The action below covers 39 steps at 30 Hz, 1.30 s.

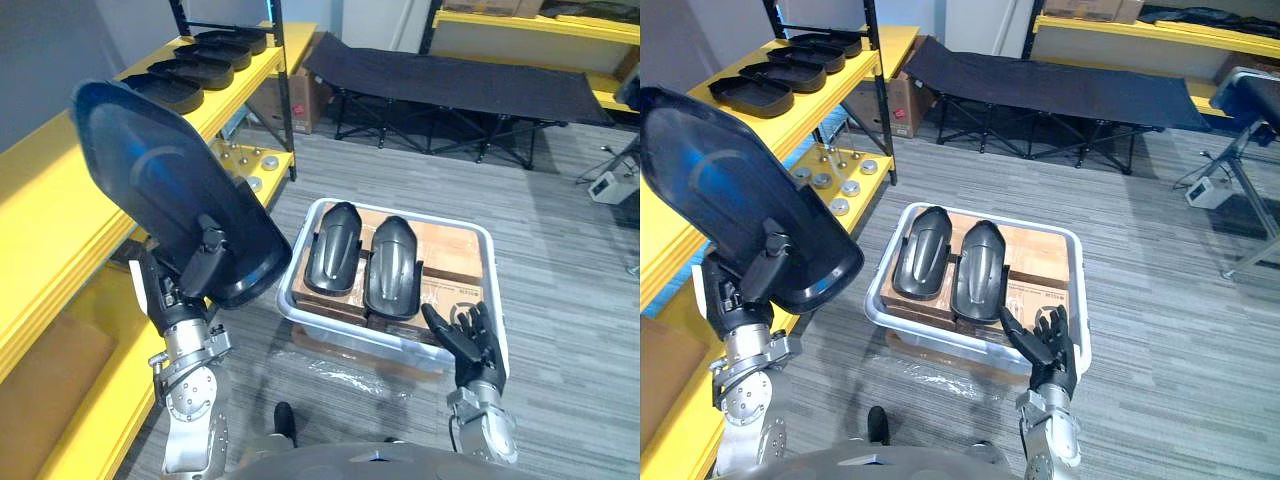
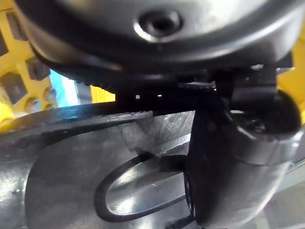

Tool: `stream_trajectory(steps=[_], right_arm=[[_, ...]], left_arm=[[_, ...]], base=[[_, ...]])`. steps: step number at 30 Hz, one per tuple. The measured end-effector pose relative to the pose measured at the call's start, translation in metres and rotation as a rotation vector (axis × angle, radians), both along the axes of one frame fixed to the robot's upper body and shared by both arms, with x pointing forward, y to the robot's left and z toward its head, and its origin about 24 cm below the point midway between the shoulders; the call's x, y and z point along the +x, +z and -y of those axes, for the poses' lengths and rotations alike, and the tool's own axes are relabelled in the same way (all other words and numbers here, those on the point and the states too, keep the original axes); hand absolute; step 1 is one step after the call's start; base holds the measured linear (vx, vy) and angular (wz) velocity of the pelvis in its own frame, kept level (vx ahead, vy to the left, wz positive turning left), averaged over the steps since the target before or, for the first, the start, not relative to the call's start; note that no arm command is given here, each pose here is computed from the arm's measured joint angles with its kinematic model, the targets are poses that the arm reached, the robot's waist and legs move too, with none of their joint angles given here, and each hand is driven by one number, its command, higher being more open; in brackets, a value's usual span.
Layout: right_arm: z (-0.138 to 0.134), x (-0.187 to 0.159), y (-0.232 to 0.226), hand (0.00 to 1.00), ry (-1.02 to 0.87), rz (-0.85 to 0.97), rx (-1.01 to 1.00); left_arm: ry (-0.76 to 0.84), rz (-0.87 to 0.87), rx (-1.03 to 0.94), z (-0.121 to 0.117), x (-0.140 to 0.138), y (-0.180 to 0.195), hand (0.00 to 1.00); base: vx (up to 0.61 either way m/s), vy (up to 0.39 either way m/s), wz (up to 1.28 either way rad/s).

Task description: Walk over and take three plastic housings, then place them on the shelf

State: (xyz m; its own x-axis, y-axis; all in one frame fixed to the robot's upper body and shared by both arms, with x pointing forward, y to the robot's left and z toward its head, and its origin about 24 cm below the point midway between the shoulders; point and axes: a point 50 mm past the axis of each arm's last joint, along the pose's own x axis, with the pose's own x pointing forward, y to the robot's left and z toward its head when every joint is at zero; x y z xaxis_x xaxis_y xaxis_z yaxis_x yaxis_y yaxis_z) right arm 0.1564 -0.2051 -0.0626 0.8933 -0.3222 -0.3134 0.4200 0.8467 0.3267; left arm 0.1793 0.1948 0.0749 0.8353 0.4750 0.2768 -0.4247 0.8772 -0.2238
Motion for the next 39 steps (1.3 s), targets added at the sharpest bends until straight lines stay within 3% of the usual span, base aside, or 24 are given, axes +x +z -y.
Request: stream_trajectory(steps=[4,10,17,27,33,35,39], right_arm=[[-0.012,0.023,0.010,1.00,0.065,0.061,-0.002],[-0.036,0.059,0.032,1.00,0.220,0.162,-0.063],[-0.067,0.078,0.054,1.00,0.362,0.190,-0.118],[-0.056,0.078,0.071,1.00,0.351,0.221,-0.160],[-0.036,0.057,0.069,1.00,0.261,0.202,-0.165],[-0.032,0.055,0.069,1.00,0.253,0.201,-0.166],[-0.040,0.059,0.083,1.00,0.355,0.280,-0.206]], left_arm=[[0.094,0.016,0.010,-0.018,-0.007,0.004,0.00],[0.246,-0.010,-0.077,-0.048,-0.040,-0.004,0.00],[0.230,-0.016,-0.099,-0.050,-0.052,-0.007,0.00],[-0.209,0.064,-0.046,-0.013,-0.025,0.003,0.00],[-0.692,0.243,0.046,0.023,0.009,0.032,0.00],[-0.779,0.286,0.068,0.033,0.017,0.040,0.00],[-0.793,0.257,0.050,0.036,0.020,0.037,0.00]], base=[[0.02,-0.009,0.61],[-0.02,-0.021,0.51],[-0.03,-0.003,0.16],[-0.05,0.024,0.41],[0.04,0.030,0.74],[0.07,0.010,0.37],[0.02,-0.094,-0.16]])
